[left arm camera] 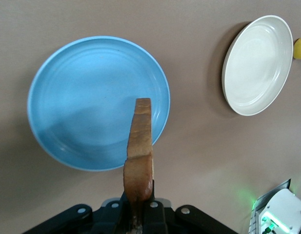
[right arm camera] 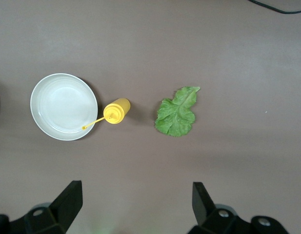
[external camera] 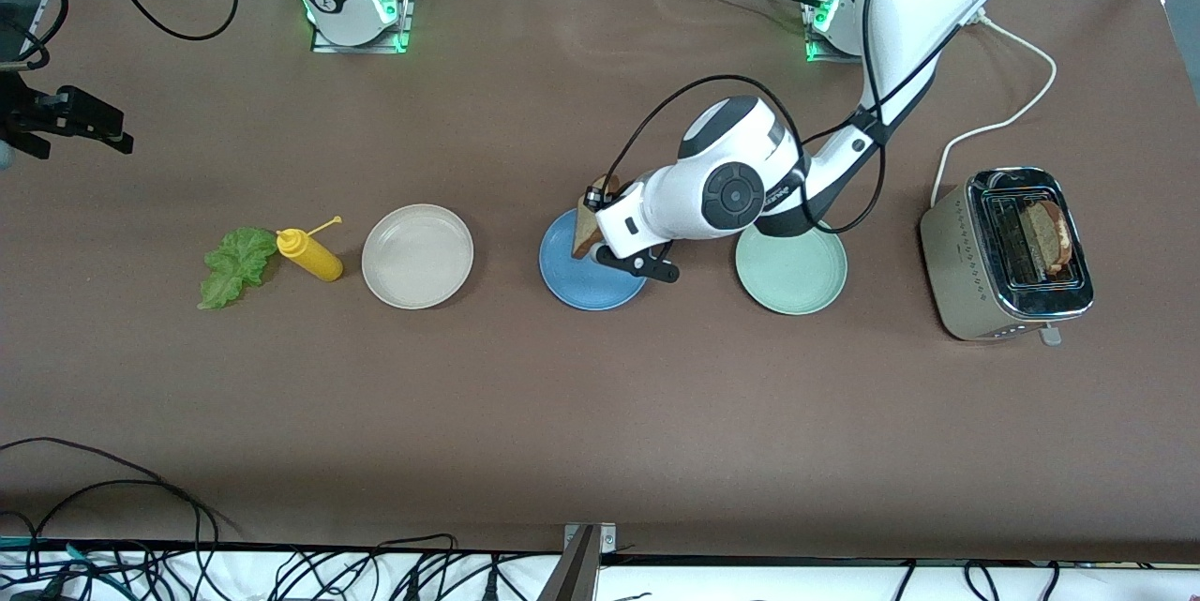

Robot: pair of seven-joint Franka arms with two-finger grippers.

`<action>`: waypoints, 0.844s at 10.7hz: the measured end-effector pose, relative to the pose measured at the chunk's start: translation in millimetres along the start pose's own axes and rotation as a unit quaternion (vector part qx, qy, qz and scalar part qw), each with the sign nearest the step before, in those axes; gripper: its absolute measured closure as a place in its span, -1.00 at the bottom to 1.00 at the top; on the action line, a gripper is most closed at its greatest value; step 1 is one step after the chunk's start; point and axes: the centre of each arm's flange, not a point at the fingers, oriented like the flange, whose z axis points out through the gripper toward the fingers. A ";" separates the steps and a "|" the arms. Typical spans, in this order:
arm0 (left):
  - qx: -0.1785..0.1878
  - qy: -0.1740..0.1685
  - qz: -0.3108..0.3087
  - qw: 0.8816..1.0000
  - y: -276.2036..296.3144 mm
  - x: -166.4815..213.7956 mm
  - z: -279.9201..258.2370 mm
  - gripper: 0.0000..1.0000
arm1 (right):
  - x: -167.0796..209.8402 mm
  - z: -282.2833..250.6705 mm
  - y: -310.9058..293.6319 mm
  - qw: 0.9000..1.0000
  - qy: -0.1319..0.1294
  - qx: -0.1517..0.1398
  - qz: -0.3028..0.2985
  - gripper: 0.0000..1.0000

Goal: Make sandwich in blue plate with both arms
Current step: 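Lower the bread slice flat onto the blue plate and release it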

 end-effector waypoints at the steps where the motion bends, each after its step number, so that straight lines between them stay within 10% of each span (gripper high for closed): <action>1: -0.009 0.006 -0.002 1.000 -0.2 4.3 8.8 0.80 | 0.0 0.0 0.0 1.000 0.000 0.000 0.000 -1.00; 9: -0.028 0.007 -0.017 0.999 -20.1 24.1 30.5 0.80 | 0.1 0.2 0.0 1.000 0.000 0.000 0.000 -1.00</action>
